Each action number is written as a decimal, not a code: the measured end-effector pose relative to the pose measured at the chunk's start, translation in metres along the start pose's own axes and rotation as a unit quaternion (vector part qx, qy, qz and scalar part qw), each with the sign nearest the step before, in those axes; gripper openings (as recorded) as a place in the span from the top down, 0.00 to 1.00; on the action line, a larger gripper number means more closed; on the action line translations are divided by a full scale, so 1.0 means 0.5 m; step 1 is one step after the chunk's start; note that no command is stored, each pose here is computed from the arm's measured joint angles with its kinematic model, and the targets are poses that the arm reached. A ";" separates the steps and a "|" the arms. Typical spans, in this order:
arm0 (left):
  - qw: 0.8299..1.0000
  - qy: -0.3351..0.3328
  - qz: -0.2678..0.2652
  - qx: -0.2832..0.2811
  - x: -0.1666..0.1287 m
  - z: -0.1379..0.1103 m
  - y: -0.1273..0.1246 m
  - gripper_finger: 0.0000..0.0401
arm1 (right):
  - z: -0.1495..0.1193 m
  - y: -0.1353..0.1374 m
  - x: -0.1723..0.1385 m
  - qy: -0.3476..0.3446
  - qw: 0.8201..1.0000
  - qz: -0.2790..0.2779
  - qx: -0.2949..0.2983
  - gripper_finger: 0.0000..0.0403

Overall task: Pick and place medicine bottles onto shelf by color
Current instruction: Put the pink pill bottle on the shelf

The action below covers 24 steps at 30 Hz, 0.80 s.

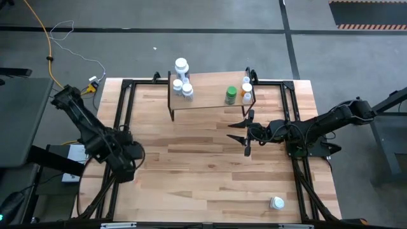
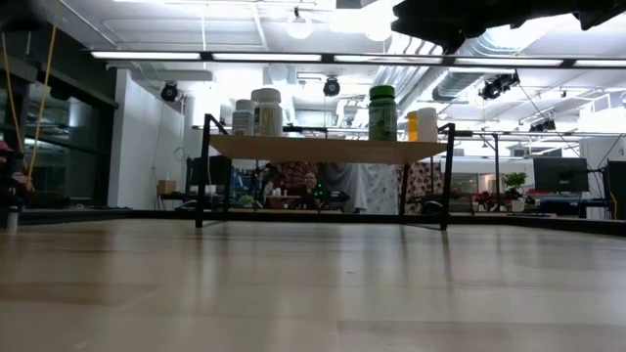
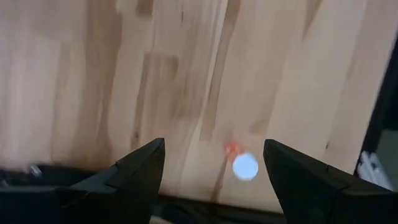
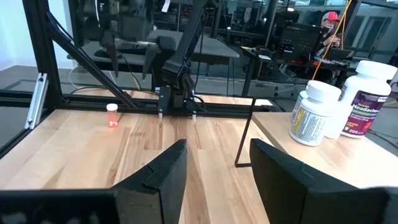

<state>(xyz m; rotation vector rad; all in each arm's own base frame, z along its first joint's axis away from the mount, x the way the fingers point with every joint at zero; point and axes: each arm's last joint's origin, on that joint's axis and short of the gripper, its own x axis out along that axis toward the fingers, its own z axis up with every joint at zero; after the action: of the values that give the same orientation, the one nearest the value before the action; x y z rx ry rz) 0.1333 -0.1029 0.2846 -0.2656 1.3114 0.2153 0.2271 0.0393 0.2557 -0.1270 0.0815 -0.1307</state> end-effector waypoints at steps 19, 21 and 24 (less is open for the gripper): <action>0.998 0.038 -0.042 -0.029 0.126 -0.084 -0.033 0.34 | -0.002 0.000 0.000 0.005 1.000 0.001 -0.002 0.59; 0.998 0.034 -0.054 -0.024 0.136 -0.091 -0.037 0.34 | -0.002 0.000 0.000 0.005 1.000 0.001 -0.002 0.59; 0.998 0.036 -0.052 -0.029 0.153 -0.103 -0.034 0.34 | -0.002 0.000 0.000 0.005 1.000 0.000 -0.002 0.59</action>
<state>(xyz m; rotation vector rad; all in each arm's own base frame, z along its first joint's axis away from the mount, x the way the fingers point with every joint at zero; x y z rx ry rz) 0.1097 -0.1345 0.1995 -0.3935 1.3590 0.1567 0.2270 0.0393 0.2546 -0.1297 0.0927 -0.1303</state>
